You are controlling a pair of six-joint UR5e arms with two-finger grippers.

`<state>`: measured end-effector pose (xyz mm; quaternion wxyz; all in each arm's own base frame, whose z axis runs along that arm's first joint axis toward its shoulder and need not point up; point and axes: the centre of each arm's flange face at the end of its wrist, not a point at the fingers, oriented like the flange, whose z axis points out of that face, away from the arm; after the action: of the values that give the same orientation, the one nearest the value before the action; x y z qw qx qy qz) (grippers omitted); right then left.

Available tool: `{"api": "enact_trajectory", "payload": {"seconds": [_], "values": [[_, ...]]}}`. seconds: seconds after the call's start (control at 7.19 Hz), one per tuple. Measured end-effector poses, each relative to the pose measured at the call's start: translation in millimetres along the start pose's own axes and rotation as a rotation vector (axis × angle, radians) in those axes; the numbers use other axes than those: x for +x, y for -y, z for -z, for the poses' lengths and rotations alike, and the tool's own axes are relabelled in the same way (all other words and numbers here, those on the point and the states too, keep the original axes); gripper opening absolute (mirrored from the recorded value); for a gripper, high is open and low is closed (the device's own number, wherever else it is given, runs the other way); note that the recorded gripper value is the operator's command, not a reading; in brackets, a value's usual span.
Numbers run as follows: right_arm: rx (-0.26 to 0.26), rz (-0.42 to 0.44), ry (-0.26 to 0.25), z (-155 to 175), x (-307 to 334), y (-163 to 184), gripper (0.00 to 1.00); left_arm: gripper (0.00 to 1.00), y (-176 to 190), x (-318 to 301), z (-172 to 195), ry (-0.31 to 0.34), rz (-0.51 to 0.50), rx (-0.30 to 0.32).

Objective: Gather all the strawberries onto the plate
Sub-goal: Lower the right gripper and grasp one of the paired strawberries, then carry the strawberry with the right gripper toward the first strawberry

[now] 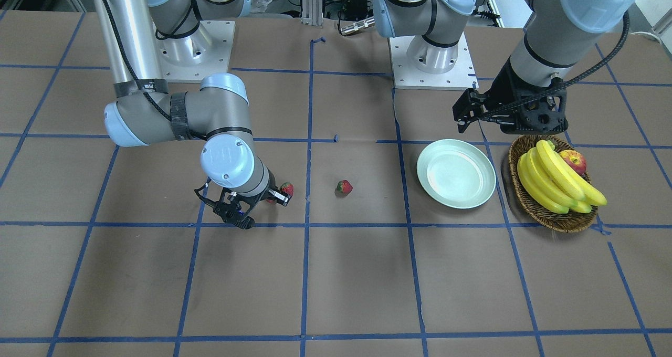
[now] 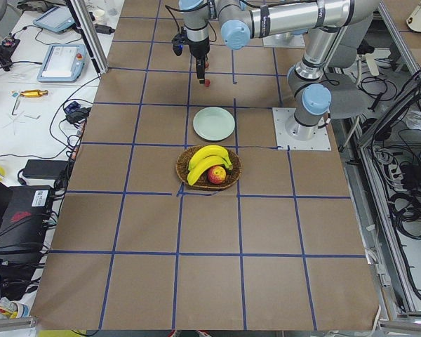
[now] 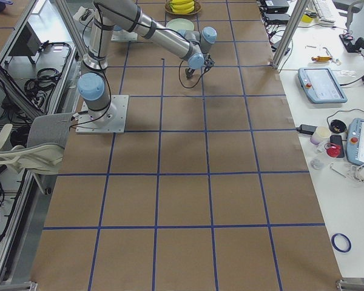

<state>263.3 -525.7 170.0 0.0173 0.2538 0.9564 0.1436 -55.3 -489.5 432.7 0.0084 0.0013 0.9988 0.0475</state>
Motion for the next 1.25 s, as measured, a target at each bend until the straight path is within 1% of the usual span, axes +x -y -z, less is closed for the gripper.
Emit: {"api": "enact_trajectory", "payload": {"seconds": [0.28, 0.42, 0.56, 0.7, 0.83, 0.97, 1.25], "values": [[0.018, 0.0, 0.004, 10, 1, 4, 0.0, 1.0, -1, 0, -1, 0.0, 0.0, -0.001], [0.047, 0.005, 0.009, 27, 4, 7, 0.0, 1.0, -1, 0, 0, 0.001, 0.001, 0.005], [0.083, 0.016, 0.016, 53, 4, 6, 0.0, 1.0, 0, 0, 2, 0.001, 0.001, 0.01], [0.108, 0.034, 0.029, 79, 0, 1, 0.0, 1.0, 0, 0, 3, 0.0, 0.001, 0.01], [0.13, 0.072, 0.045, 98, -13, -9, 0.0, 1.0, 0, 1, 2, -0.003, 0.0, 0.009], [0.155, 0.131, 0.057, 109, -33, -27, 0.0, 1.0, 0, 1, 2, -0.005, -0.001, 0.008], [0.187, 0.232, 0.069, 115, -76, -65, 0.0, 1.0, 0, 1, 2, -0.002, 0.0, 0.01]]}}
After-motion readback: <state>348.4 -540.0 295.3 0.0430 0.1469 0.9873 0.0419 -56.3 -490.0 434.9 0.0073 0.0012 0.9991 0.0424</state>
